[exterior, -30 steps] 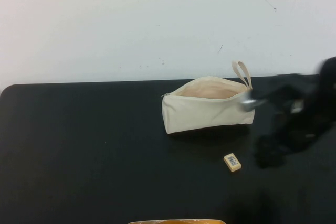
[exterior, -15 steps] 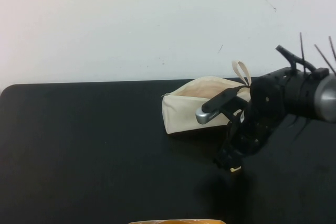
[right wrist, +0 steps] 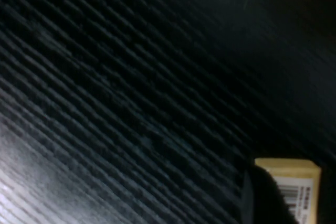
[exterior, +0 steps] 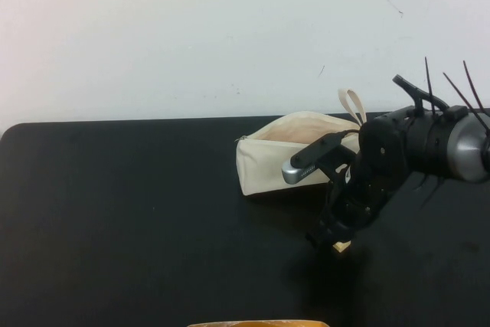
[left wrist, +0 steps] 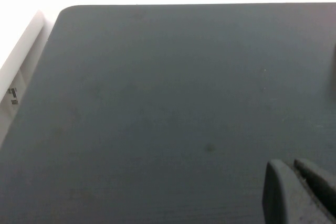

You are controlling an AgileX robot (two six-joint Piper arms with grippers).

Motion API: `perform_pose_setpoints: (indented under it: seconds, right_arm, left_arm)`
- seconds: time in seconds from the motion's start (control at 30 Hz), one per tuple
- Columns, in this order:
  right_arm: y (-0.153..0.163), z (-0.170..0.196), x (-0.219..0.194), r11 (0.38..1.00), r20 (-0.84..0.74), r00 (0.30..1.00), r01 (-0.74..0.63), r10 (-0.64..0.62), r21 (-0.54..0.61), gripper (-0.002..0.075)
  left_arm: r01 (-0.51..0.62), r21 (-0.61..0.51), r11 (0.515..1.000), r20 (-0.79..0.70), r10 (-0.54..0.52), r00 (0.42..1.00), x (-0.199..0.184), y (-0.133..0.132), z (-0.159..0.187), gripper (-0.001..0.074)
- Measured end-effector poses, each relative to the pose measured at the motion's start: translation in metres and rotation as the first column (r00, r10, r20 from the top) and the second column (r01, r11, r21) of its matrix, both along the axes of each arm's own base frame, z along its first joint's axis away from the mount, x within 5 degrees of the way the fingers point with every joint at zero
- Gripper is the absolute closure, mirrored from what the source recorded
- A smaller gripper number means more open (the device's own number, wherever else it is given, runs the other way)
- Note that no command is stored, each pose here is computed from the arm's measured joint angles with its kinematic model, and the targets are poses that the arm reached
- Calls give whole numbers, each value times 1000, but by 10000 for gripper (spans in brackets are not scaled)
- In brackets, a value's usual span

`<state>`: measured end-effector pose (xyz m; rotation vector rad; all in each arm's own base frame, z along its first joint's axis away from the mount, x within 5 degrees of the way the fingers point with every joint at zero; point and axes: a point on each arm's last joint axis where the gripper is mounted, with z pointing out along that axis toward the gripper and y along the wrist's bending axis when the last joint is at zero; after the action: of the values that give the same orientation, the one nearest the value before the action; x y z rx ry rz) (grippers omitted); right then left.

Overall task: Put eraser into pencil case
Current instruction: Pick up the eraser from the table

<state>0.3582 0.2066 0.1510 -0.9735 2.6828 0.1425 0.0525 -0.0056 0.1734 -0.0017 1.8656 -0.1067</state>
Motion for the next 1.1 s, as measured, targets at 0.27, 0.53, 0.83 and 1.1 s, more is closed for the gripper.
perform_pose_setpoints:
  seconds: [0.27, 0.53, 0.83, 1.1]
  right_arm:
    - [1, -1, 1, 1000, 0, 1000, 0, 0, 0, 524]
    - [1, -5, 2, 1000, -13, 1000, 22, -22, -2, 366]
    - [1, -6, 2, 1000, -11, 1000, 21, -21, -2, 360]
    - [1, -5, 3, 1000, -18, 1000, 19, -19, -8, 517]
  left_arm:
    - [0, 0, 1000, 0, 0, 1000, 0, 0, 0, 736]
    - [0, 0, 1000, 0, 0, 1000, 0, 0, 0, 736]
    - [0, 0, 1000, 0, 0, 1000, 0, 0, 0, 736]
    - [0, 0, 1000, 0, 0, 1000, 0, 0, 0, 736]
